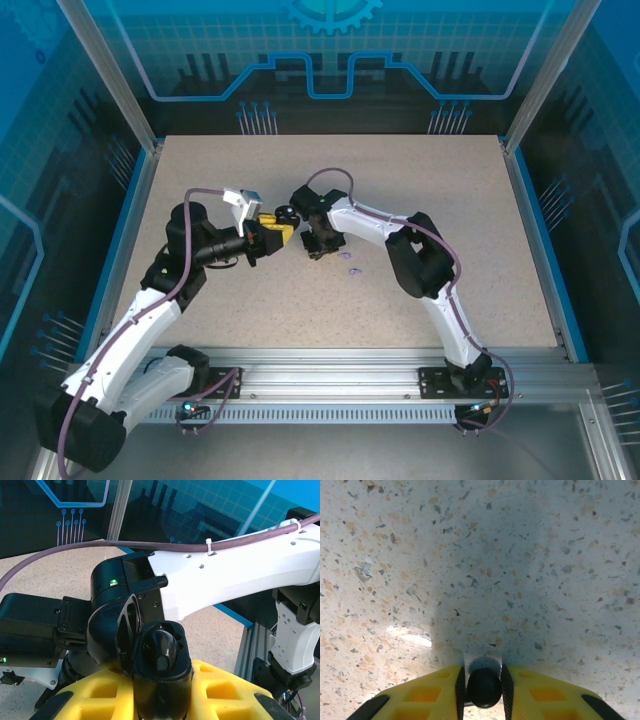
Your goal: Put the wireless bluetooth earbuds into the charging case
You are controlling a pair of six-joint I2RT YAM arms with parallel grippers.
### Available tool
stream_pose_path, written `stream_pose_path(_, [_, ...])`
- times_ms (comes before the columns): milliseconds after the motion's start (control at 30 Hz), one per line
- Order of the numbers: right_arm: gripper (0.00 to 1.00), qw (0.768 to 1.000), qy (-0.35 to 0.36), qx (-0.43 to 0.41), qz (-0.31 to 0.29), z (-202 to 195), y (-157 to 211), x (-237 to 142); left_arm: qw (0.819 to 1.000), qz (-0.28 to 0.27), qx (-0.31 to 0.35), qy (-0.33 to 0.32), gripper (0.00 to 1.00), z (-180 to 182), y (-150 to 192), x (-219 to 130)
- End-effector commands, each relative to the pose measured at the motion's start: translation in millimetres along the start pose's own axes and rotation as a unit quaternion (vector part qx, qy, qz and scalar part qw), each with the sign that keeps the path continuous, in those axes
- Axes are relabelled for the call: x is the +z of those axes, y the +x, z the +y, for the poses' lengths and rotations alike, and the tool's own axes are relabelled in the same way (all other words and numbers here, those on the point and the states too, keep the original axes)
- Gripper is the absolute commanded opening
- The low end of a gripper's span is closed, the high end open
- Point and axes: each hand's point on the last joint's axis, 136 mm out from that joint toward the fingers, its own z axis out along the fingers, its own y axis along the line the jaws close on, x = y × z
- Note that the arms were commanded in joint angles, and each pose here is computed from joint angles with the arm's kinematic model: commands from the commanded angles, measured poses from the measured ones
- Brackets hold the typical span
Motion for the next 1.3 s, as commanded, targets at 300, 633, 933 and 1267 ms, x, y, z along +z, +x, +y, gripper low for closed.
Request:
stream_pose_path(300, [0.21, 0.997, 0.037, -0.046, 0.038, -1.1, 22.0, 12.5, 1.000, -0.007, 0.013, -0.004, 0.20, 0.6, -3.2, -3.3])
stream_pose_path(633, [0.19, 0.999, 0.014, -0.027, -0.017, -10.0, 8.0, -16.8, 1.000, -0.006, 0.011, -0.004, 0.20, 0.0, -2.5, -4.0])
stream_pose_path(933, [0.20, 0.996, 0.001, -0.010, -0.094, -26.5, -3.7, -52.2, 1.000, -0.002, 0.004, -0.008, 0.20, 3.8, 1.3, -1.8])
stream_pose_path(1267, [0.20, 0.986, 0.003, -0.009, -0.168, -40.8, -8.5, -93.5, 1.000, 0.003, -0.022, -0.012, 0.20, 11.9, 8.9, 3.5])
